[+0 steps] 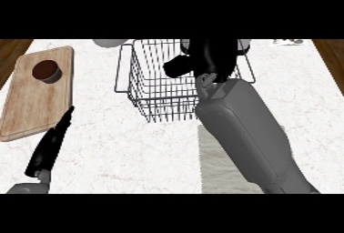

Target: Pick the bell pepper from the placemat and place it in the basket

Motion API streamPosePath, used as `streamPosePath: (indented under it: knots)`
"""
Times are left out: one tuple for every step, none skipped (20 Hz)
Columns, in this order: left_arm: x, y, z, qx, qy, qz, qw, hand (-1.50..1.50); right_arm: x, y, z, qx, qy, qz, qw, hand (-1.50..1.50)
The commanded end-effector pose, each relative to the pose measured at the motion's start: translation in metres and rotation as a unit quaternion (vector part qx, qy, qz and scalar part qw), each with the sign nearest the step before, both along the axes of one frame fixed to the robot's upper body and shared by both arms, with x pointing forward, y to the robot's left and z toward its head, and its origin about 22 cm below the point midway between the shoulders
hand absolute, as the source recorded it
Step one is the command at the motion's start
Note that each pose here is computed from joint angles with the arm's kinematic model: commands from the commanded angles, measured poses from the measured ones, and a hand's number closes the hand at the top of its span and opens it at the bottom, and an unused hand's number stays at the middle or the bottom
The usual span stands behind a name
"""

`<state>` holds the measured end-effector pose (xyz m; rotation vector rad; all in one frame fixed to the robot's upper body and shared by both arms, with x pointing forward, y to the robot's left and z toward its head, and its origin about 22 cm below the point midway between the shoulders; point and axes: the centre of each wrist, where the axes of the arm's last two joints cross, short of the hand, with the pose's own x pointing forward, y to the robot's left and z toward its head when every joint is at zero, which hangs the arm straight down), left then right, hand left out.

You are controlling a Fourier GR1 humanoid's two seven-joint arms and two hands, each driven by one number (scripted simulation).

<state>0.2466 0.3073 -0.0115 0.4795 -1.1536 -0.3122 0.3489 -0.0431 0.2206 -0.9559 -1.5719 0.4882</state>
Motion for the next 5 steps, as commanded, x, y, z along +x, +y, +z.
streamPosePath:
  knots:
    - [0.005, -0.003, -0.008, 0.004, -0.002, 0.003, 1.0000, 0.00, -0.008, 0.000, 0.021, 0.084, -0.017, -0.044, 0.995, -1.50]
    - [-0.007, 0.009, -0.009, 0.003, 0.002, 0.004, 1.0000, 0.00, -0.005, -0.032, -0.003, 0.096, -0.018, -0.063, 0.993, -1.50]
    - [-0.006, 0.004, 0.003, 0.005, 0.002, 0.008, 1.0000, 0.00, -0.001, -0.048, 0.001, 0.097, -0.015, -0.080, 0.992, -1.50]
    - [-0.009, -0.005, -0.007, -0.008, 0.010, 0.008, 0.9999, 0.00, -0.013, -0.041, 0.014, 0.120, -0.019, -0.090, 0.989, -1.50]
    - [-0.002, 0.006, 0.011, 0.001, -0.011, 0.009, 0.9999, 0.00, 0.003, -0.071, 0.006, 0.123, -0.017, -0.114, 0.986, -1.50]
